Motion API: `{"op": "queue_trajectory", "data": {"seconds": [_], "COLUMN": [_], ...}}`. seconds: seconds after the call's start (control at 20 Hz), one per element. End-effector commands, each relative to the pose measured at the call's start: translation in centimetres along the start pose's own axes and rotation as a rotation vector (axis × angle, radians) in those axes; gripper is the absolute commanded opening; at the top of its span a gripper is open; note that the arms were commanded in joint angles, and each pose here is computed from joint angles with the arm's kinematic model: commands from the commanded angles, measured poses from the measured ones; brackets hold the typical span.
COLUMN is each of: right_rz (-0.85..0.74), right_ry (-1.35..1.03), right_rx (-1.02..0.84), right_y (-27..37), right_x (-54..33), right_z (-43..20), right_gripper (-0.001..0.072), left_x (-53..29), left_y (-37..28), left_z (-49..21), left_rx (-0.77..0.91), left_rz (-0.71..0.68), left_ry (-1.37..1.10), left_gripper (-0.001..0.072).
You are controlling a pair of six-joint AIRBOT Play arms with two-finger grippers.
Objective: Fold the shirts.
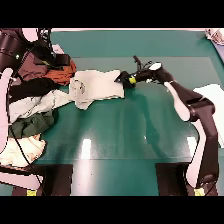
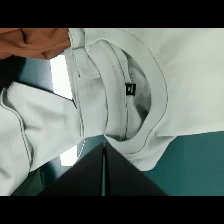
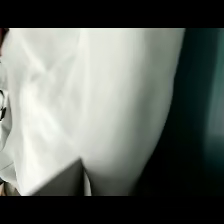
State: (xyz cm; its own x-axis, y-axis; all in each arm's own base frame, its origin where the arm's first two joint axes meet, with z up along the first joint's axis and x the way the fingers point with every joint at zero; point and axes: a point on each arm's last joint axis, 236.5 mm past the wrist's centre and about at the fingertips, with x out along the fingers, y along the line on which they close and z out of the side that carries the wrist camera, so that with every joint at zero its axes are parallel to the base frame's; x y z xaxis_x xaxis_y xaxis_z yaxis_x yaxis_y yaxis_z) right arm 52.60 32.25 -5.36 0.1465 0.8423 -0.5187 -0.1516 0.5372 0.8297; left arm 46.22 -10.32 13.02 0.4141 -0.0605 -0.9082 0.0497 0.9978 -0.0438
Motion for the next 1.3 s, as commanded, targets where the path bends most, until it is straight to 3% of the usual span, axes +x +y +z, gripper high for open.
{"op": "queue_trajectory", "data": {"seconds": [0.0, 0.1, 0.25, 0.45, 0.7, 1.05, 1.25], "right_rz": [0.088, 0.097, -0.053, -0.404, -0.582, -0.762, -0.772], "right_ry": [-0.030, -0.075, -0.186, -0.295, -0.560, -0.792, -0.786], "right_rx": [-0.097, -0.124, -0.137, -0.110, -0.008, 0.307, 0.488], "right_y": [5.7, 9.0, 10.7, 6.3, 2.2, -8.8, -11.5], "right_x": [2.3, -0.7, -8.9, -23.3, -40.8, -60.1, -64.0], "right_z": [0.8, 2.7, 5.2, 6.3, 7.7, 1.9, -3.4], "right_gripper": [0.0020, 0.0018, 0.0015, 0.0015, 0.0015, 0.0015, 0.0015], "left_x": [0.0, 0.0, 0.0, -0.1, -0.3, -0.6, -0.6], "left_y": [0.3, 0.5, 0.5, 0.1, -1.8, -4.2, -4.2], "left_z": [-0.8, -1.2, -1.6, -2.2, -3.1, -3.4, -3.4], "left_rx": [0.014, 0.021, 0.020, 0.019, 0.016, -0.017, -0.022], "left_rz": [0.013, 0.022, 0.020, 0.003, -0.073, -0.174, -0.173], "left_ry": [0.033, 0.052, 0.069, 0.093, 0.128, 0.145, 0.146], "left_gripper": [0.0022, 0.0021, 0.0022, 0.0022, 0.0022, 0.0022, 0.0022]}}
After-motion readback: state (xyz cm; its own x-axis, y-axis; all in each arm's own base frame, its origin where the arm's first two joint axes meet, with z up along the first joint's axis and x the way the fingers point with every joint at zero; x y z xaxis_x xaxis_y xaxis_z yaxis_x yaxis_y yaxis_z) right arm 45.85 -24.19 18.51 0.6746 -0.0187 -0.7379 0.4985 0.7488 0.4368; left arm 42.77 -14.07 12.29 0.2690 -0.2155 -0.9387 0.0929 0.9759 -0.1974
